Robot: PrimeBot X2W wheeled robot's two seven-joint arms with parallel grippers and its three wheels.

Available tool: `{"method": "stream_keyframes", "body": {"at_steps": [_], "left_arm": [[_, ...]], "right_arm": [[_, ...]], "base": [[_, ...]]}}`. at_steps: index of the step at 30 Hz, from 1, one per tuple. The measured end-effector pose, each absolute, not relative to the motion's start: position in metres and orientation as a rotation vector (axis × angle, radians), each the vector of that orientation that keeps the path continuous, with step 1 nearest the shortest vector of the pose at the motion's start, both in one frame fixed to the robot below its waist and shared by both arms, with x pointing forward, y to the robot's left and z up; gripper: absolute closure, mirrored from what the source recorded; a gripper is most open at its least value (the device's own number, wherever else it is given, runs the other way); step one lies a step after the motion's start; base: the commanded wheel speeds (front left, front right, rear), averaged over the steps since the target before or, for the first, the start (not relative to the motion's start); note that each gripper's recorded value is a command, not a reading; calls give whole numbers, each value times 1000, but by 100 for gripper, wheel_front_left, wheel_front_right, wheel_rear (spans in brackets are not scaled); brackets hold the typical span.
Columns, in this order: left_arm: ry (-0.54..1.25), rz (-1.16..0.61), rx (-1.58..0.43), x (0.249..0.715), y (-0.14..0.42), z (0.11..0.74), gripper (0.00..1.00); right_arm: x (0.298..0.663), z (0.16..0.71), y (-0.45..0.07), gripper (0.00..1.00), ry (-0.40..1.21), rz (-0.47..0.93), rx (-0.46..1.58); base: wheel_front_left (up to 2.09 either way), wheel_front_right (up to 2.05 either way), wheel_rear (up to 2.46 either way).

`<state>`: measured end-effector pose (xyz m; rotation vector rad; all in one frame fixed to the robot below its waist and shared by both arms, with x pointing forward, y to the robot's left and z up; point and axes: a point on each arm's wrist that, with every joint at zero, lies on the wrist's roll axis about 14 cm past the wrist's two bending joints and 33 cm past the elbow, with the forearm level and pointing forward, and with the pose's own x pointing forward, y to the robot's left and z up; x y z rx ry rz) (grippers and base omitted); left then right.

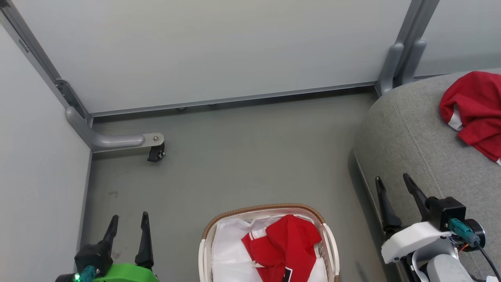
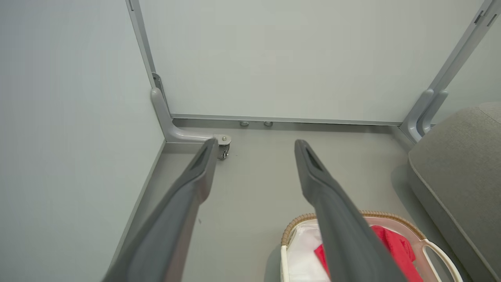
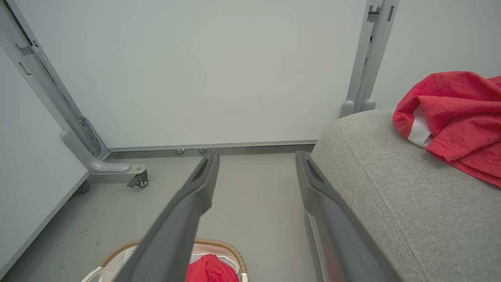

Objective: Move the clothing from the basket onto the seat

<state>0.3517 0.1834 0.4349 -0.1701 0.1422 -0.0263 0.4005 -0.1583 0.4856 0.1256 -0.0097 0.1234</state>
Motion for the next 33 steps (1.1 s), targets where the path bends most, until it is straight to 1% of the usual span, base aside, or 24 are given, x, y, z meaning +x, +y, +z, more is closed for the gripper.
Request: {"method": "stream_keyframes", "body": {"at_steps": [9,16,24,28,33], "left_arm": [[162,-72,-198,352,165,430,0],[190,-163,-228,374,132,423,0],[222,-307,-287,421,78,412,0],[273,-388,-296,439,52,392,0],[375,-477,-332,451,18,355,0]], "right_arm": [[400,483,-156,0,-3,128,127],[422,496,-152,0,-48,143,125],[456,509,-150,0,-107,154,118],[471,508,-154,0,-121,149,142],[484,498,-170,0,-115,107,162]], "base": [[0,0,0],[0,0,0],[0,0,0],[0,0,0],[0,0,0]]}}
